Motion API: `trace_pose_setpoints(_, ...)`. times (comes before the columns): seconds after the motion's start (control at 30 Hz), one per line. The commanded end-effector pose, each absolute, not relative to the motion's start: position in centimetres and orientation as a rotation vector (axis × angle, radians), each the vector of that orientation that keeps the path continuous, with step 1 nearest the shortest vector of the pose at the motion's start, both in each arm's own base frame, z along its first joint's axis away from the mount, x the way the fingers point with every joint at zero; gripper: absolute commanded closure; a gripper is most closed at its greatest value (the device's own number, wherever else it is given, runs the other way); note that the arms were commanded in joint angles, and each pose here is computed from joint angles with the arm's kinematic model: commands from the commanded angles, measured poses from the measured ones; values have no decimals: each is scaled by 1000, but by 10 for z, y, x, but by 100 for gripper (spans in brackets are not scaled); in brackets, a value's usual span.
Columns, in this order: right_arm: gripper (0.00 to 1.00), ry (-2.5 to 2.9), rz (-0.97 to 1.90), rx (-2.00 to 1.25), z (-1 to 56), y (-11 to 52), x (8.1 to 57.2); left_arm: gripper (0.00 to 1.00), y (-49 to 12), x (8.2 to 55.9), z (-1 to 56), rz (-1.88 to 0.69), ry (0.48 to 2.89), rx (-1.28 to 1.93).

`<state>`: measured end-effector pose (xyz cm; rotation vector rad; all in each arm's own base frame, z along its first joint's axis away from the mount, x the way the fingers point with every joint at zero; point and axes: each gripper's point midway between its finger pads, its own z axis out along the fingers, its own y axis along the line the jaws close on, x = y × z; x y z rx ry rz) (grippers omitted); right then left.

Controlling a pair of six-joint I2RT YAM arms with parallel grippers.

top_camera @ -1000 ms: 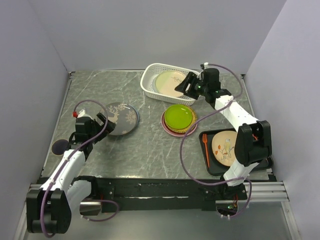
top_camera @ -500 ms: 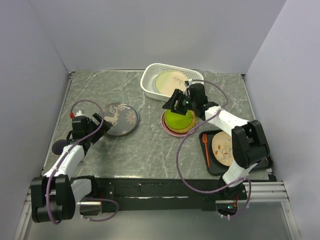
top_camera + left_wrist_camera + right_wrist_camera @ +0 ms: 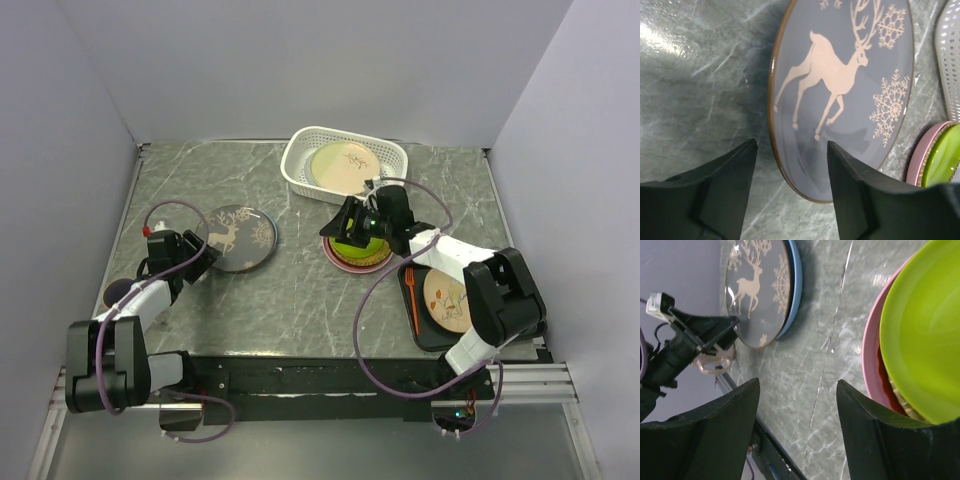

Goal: Place the plates into the plastic bin on the countertop
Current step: Pick up the plate at the center of the board.

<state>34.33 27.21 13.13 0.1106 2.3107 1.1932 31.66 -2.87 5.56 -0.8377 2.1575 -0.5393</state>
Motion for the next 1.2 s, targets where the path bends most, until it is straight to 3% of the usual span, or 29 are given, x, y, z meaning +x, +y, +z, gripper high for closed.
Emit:
trace_pose_setpoints(0.0,30,2229,1286,67,152,282,333,39,-27,327,59,-554,2114,-818)
trace_pose_setpoints(0.1,30,2245,1308,65,144,287,326,47,-25,328,54,-550,2118,-831)
trace_pose_setpoints(0.2,31,2267,1323,53,136,294,319,64,-24,327,52,-552,2117,-834)
trace_pose_setpoints(0.23,31,2265,1332,56,136,295,318,75,-24,326,52,-554,2114,-837)
trace_pose_setpoints(0.3,31,2278,1341,53,130,300,313,88,-23,327,52,-557,2109,-838)
trace_pose_setpoints(0.4,31,2290,1340,42,125,306,305,99,-25,326,52,-573,2106,-835)
trace_pose_setpoints(1.17,31,2281,1679,44,97,390,255,99,-51,313,89,-829,1994,-784)
